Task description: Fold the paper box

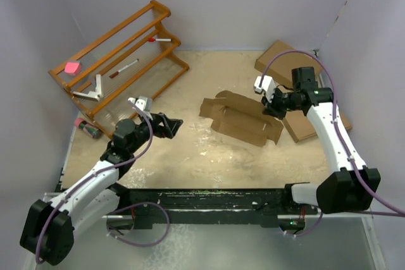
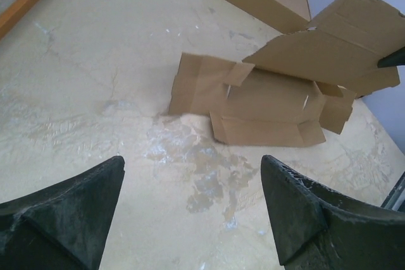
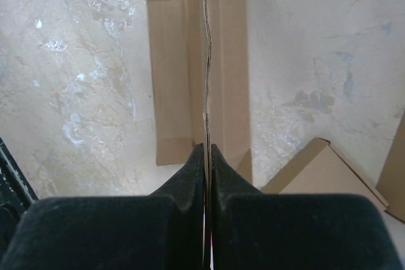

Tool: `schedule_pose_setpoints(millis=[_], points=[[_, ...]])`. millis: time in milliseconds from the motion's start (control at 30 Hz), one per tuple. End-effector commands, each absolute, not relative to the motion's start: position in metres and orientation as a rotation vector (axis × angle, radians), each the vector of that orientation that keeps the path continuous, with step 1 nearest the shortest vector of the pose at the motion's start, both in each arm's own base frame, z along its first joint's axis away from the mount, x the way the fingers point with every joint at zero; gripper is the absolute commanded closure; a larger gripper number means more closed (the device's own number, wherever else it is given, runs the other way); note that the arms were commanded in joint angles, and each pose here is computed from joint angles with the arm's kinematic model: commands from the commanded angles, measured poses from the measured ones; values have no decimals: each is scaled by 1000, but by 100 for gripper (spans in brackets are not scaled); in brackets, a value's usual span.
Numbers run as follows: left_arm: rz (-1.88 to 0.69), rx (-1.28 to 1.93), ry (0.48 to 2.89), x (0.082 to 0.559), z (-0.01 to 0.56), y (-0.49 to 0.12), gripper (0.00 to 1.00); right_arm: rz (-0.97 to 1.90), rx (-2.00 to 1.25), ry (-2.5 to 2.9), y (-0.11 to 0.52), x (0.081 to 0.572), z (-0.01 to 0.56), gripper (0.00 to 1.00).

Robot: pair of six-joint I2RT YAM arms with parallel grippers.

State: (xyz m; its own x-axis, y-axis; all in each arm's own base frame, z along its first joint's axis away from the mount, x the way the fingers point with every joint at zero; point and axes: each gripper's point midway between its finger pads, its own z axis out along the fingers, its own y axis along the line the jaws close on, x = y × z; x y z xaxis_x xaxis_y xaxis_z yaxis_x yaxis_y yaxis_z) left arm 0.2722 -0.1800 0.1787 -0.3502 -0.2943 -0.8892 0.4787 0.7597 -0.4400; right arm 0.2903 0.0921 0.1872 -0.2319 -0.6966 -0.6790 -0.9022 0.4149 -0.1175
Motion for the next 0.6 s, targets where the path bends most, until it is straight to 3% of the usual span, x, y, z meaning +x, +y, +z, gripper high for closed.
schedule_pose_setpoints(millis=[0, 267, 567], points=[[-845, 176, 1638, 290, 207, -193, 11, 437, -1385, 1912, 103, 283, 208, 100], [-771, 84, 1816, 322, 176, -194, 27, 591, -1381, 1864, 120, 262, 228, 100], [-964, 291, 1924, 299, 142, -229, 20, 563, -1383, 1823, 120, 259, 235, 100]])
